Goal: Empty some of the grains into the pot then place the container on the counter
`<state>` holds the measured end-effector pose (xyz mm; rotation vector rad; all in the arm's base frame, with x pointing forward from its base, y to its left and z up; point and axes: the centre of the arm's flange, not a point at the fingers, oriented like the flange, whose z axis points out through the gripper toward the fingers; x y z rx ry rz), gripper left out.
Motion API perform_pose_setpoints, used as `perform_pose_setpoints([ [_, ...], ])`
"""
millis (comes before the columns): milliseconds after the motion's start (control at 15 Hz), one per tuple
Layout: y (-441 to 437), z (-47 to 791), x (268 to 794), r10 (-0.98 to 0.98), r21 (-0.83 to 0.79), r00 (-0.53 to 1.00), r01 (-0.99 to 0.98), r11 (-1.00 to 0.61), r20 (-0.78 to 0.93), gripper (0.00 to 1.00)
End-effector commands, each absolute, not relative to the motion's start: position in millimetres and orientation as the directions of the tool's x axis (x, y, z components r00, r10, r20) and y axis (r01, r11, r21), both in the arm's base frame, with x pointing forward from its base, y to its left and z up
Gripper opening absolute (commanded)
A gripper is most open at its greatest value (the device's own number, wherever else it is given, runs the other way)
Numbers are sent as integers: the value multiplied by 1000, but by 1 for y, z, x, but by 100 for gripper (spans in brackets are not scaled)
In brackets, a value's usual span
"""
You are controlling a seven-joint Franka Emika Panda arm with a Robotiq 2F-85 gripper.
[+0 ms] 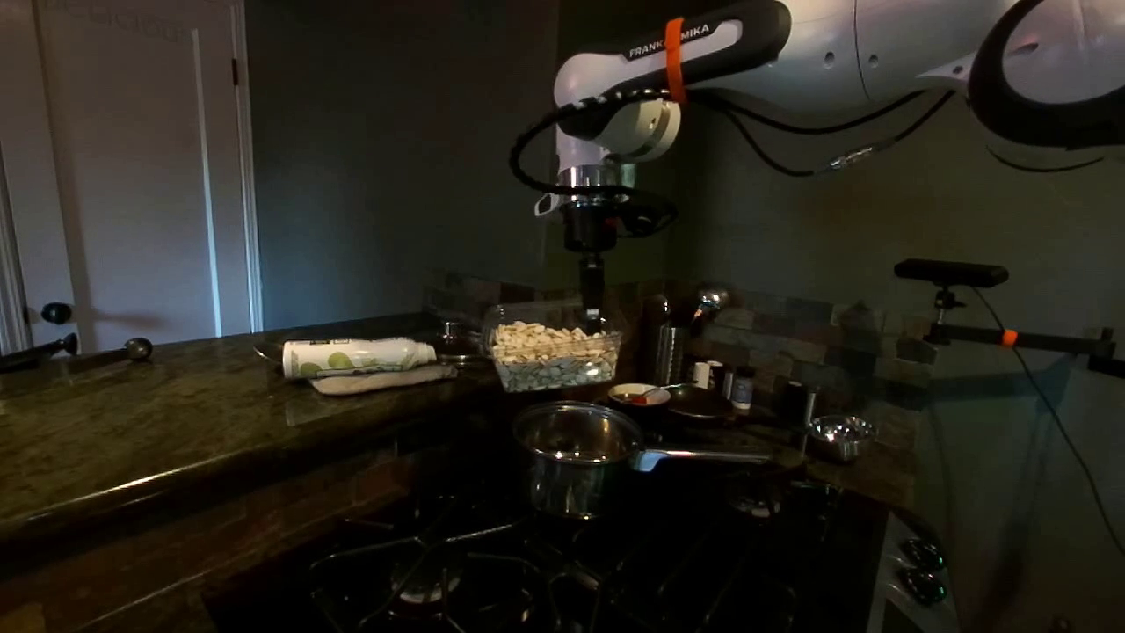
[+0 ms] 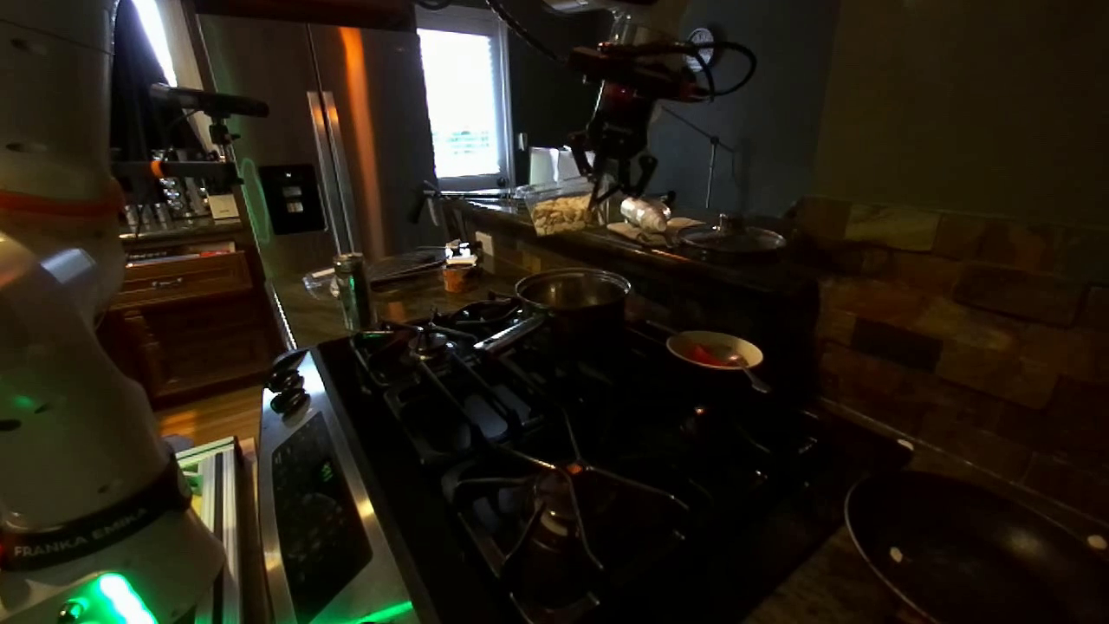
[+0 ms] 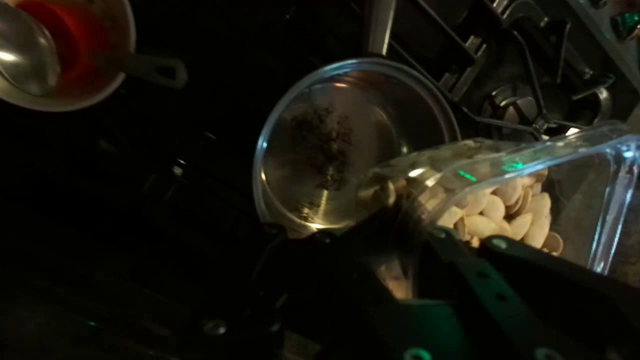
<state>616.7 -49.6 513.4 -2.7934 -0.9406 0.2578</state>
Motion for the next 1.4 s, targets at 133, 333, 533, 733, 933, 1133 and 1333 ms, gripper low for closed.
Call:
perform_pose_setpoints([
  [133, -89, 511, 618, 607, -127, 768, 594, -794, -205, 1],
  [333, -97, 504, 616, 596, -83, 757, 598, -797, -267, 1],
  [533, -97, 495, 615, 576, -34, 750, 599, -800, -324, 1],
  [733, -100, 492, 618, 578, -59, 754, 592, -804, -311, 4],
  [933, -99, 491, 616, 568, -14, 761, 594, -804, -315, 1],
  [1133, -101, 491, 614, 564, 50, 754, 612, -789, -336, 1],
  [1333, -101, 490, 615, 563, 98, 742, 632, -769, -364, 1],
])
